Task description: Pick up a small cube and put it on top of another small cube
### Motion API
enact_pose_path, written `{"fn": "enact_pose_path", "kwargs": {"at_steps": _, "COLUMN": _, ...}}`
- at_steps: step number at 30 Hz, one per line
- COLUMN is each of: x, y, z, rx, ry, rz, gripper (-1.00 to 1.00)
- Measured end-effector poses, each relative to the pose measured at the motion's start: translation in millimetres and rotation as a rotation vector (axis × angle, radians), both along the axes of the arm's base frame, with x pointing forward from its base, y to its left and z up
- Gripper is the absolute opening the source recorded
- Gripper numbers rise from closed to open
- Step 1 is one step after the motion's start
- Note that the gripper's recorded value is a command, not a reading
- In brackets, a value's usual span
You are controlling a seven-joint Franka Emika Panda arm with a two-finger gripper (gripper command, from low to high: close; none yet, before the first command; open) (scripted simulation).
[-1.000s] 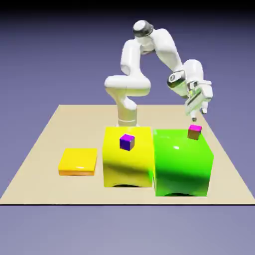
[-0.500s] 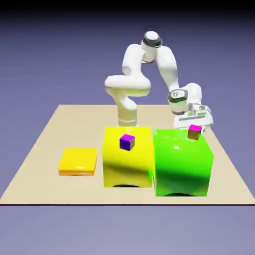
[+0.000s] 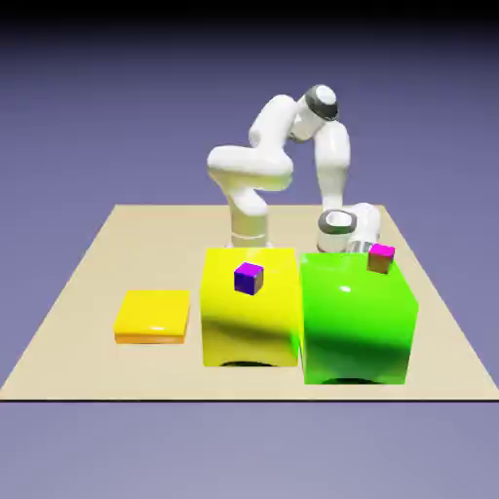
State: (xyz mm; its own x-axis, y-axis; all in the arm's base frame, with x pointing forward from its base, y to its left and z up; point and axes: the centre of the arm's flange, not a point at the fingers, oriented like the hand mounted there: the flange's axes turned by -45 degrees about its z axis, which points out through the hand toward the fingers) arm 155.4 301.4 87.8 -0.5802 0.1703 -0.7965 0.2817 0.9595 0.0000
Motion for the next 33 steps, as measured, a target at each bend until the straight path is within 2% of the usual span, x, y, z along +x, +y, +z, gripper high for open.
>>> {"fn": "enact_pose_path", "kwargs": {"at_steps": 10, "x": -38.2, "y": 11.1, "z": 50.2, "rx": -0.001, "ry": 0.000, "rz": -0.001, "gripper": -1.00}}
{"fn": "enact_pose_path", "kwargs": {"at_steps": 21, "x": -35.4, "y": -48.7, "z": 104.1, "rx": 0.001, "ry": 0.001, "rz": -0.480, "gripper": -1.00}}
{"fn": "enact_pose_path", "kwargs": {"at_steps": 31, "x": -7.0, "y": -78.2, "z": 54.7, "rx": -0.001, "ry": 0.000, "rz": -0.491, "gripper": -1.00}}
{"fn": "enact_pose_path", "kwargs": {"at_steps": 32, "x": -7.0, "y": -78.3, "z": 54.7, "rx": -0.001, "ry": 0.000, "rz": -0.491, "gripper": 1.00}}
{"fn": "enact_pose_path", "kwargs": {"at_steps": 33, "x": -7.0, "y": -78.1, "z": 54.7, "rx": 0.000, "ry": 0.000, "rz": -0.490, "gripper": 1.00}}
